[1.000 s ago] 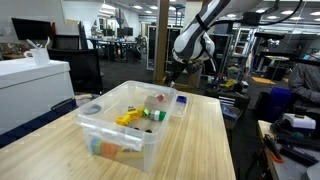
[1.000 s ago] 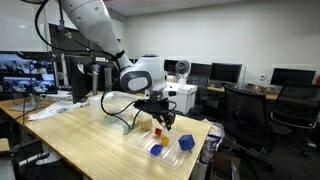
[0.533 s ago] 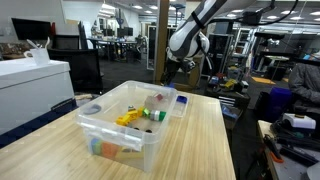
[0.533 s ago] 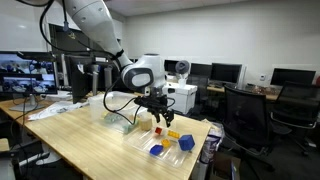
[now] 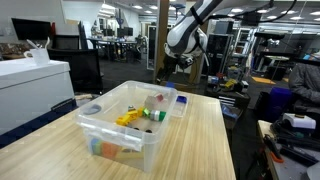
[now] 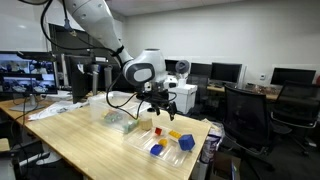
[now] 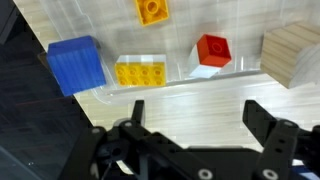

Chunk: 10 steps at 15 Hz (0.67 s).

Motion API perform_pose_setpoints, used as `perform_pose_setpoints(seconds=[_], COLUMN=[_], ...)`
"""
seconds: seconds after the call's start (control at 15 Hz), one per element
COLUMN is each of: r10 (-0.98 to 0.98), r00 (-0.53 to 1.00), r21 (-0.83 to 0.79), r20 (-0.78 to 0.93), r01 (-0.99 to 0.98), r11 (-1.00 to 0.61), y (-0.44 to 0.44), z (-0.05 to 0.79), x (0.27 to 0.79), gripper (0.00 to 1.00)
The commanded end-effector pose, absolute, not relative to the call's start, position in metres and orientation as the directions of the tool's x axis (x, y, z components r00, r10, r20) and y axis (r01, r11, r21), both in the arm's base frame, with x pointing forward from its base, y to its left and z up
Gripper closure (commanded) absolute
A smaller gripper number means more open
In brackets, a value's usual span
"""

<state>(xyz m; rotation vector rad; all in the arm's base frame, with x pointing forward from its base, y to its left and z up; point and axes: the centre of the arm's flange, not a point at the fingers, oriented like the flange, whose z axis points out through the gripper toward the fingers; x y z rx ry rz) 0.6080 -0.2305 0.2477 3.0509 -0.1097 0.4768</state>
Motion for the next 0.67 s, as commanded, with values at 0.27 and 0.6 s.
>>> perform_pose_setpoints(seconds=[0.27,0.6], r10=[0.061,0.221], r00=[0.877,0.848], r21=[0.056,0.072], r20=[0.477,0.482], r01=[0.039,0.213], r11=[-0.998,-0.974], y=[-0.160,-0.091], z=[0.337,0.337], x=[0.619,0.614], gripper=[0.00,0.00])
